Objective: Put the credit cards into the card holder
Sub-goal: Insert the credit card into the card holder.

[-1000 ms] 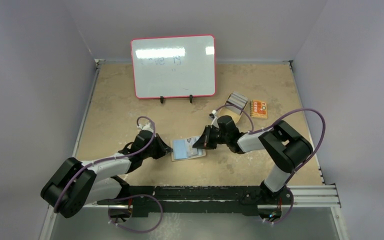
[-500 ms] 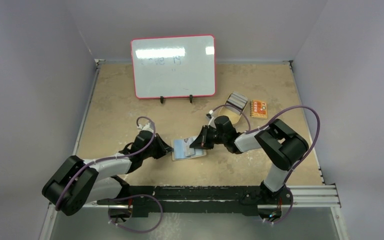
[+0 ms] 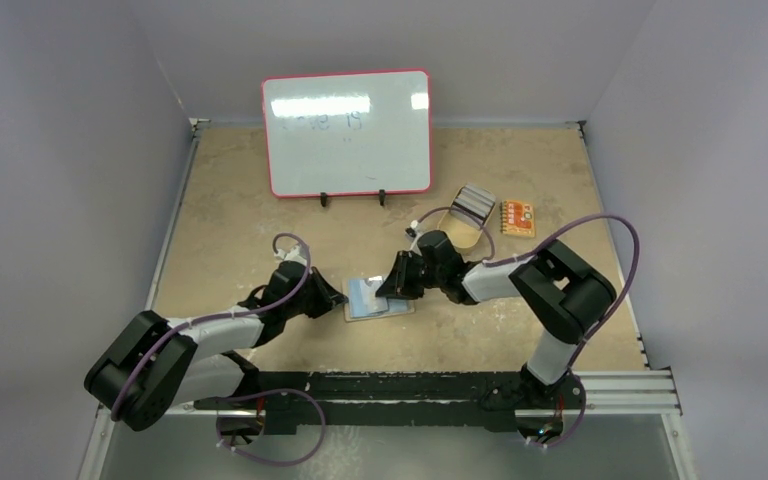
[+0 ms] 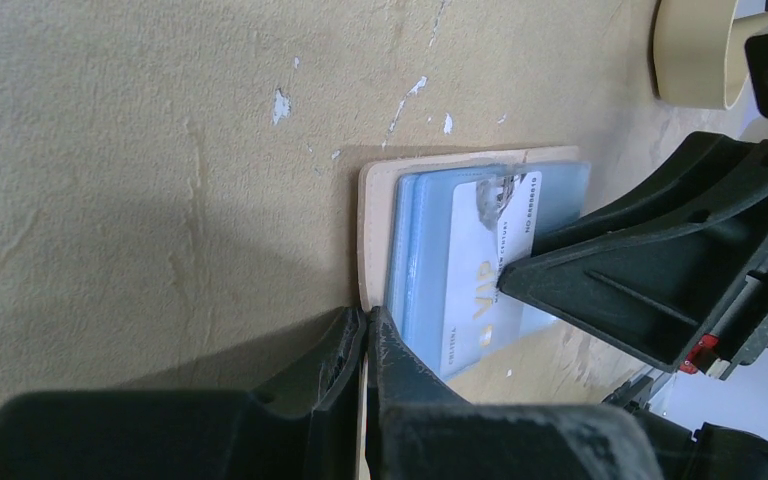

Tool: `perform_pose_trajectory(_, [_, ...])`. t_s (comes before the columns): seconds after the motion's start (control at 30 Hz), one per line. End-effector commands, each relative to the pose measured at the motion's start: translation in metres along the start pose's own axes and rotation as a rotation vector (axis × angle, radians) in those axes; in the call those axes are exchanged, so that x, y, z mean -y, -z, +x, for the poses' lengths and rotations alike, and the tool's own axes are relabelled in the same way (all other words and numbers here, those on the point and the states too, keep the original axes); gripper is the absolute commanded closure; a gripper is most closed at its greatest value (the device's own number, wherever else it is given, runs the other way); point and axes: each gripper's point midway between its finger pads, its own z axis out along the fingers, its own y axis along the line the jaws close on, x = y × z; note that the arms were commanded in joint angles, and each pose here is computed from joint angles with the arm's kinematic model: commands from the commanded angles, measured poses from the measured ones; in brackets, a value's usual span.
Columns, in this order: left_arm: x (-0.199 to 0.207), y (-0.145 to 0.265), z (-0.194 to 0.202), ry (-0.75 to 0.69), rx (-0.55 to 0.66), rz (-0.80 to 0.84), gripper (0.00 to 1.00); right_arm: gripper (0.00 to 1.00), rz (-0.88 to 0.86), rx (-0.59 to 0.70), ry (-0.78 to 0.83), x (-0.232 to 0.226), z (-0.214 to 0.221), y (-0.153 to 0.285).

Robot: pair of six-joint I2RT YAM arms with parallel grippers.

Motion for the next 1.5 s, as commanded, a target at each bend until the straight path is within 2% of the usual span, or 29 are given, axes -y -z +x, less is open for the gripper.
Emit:
perform_pose_trajectory(0.0, [-0.004,0.0,0.004,0.005,-0.005,-0.009,1.0,0.72,0.189,0.044,0.08,0.02,-0.011,0.016])
perform_pose_trajectory(0.13, [-0.002,0.001,0.003,0.008,-0.006,0.0,1.0,0.61,0.22,0.1,0.13,0.015,-0.023,0.029])
perform_pose_trajectory(0.23, [-0.002,0.002,0.003,0.008,-0.001,0.001,1.0,0.57,0.206,0.106,0.133,0.011,-0.022,0.032])
perform_pose_trajectory(0.63, [0.004,0.002,0.001,0.01,0.0,0.022,1.0,0.58,0.133,0.041,0.139,-0.012,-0.004,0.004])
perform_pose_trajectory(0.97, [0.003,0.001,0.001,0.008,0.003,0.019,1.0,0.68,0.082,0.002,0.147,-0.026,0.009,-0.008])
perform_pose_trajectory(1.33, [0.009,0.0,-0.002,0.004,0.005,0.03,1.0,0.65,0.027,-0.028,0.218,-0.044,0.009,-0.008])
perform_pose_trajectory(1.47, [0.007,0.001,-0.004,-0.018,0.004,0.007,1.0,0.63,0.083,-0.075,0.269,-0.039,0.013,0.005])
